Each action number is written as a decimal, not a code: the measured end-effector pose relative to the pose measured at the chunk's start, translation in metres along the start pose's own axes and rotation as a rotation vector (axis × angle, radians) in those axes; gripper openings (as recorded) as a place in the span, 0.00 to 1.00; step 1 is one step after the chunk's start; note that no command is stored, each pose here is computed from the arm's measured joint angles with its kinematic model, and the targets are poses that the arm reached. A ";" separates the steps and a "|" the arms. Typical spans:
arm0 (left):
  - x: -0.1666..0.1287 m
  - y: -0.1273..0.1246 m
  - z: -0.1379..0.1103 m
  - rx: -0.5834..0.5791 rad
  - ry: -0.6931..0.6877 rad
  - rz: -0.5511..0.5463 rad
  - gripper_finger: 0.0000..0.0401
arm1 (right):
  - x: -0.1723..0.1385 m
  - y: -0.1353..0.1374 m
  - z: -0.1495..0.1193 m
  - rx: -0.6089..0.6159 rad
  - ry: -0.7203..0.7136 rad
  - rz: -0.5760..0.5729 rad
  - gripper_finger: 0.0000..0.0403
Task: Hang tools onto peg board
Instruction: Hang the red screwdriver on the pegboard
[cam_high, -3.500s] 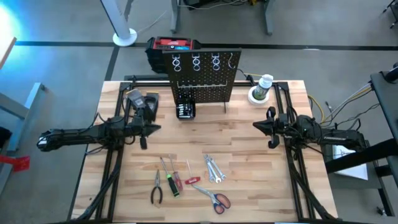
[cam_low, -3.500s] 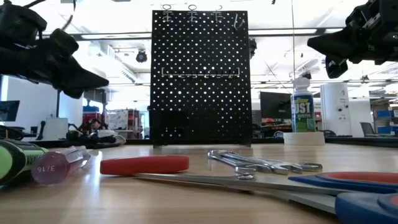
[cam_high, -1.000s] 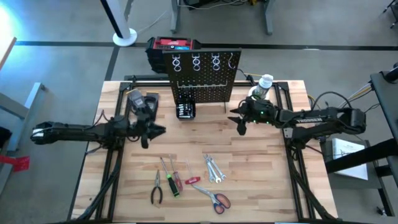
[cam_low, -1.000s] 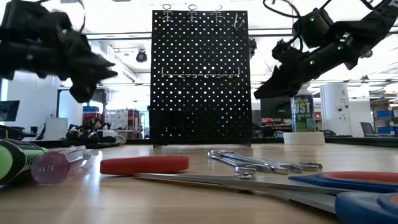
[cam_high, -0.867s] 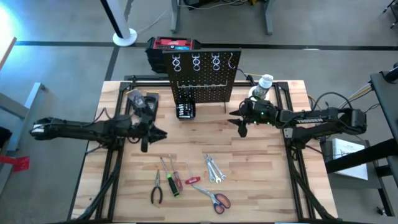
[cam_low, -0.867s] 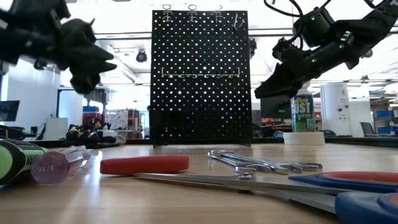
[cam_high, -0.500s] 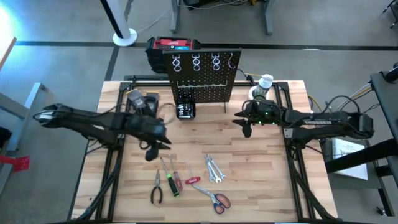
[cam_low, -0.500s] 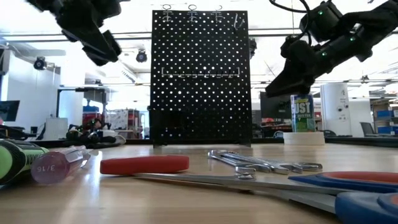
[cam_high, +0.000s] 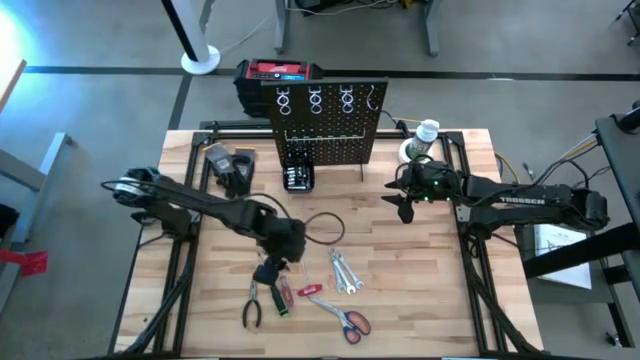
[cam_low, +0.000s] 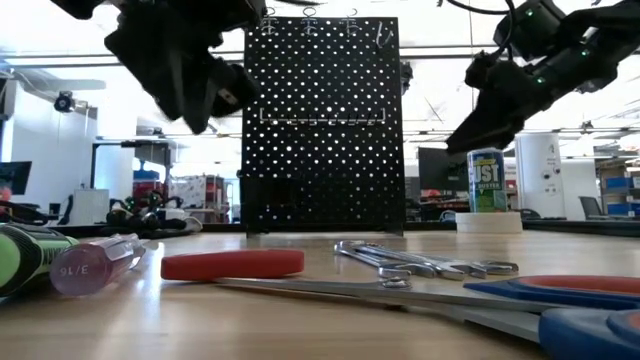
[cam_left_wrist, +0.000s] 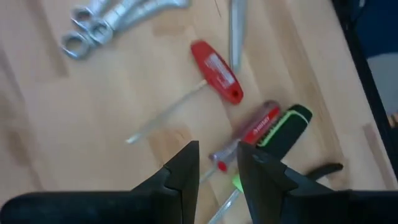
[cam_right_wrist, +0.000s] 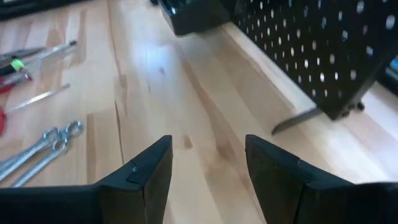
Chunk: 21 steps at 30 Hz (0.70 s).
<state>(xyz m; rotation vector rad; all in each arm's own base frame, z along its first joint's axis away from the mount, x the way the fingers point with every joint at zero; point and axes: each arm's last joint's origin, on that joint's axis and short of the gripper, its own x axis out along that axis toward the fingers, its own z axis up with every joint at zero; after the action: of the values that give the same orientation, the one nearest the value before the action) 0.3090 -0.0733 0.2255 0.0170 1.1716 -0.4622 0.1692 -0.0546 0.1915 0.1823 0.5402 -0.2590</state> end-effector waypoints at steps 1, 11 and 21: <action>0.004 -0.001 0.001 -0.002 0.024 -0.011 0.24 | -0.001 0.000 -0.001 0.008 0.011 -0.001 0.47; 0.036 -0.027 -0.002 0.145 0.126 0.054 0.24 | 0.001 0.010 -0.006 0.030 0.054 0.043 0.47; 0.059 -0.032 -0.018 0.241 0.056 0.064 0.24 | 0.001 0.026 -0.008 0.032 0.062 0.083 0.47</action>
<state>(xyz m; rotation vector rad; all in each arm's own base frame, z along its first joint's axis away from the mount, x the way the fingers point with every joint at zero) 0.2998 -0.1176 0.1731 0.2771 1.1613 -0.5467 0.1738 -0.0285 0.1871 0.2442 0.5890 -0.1813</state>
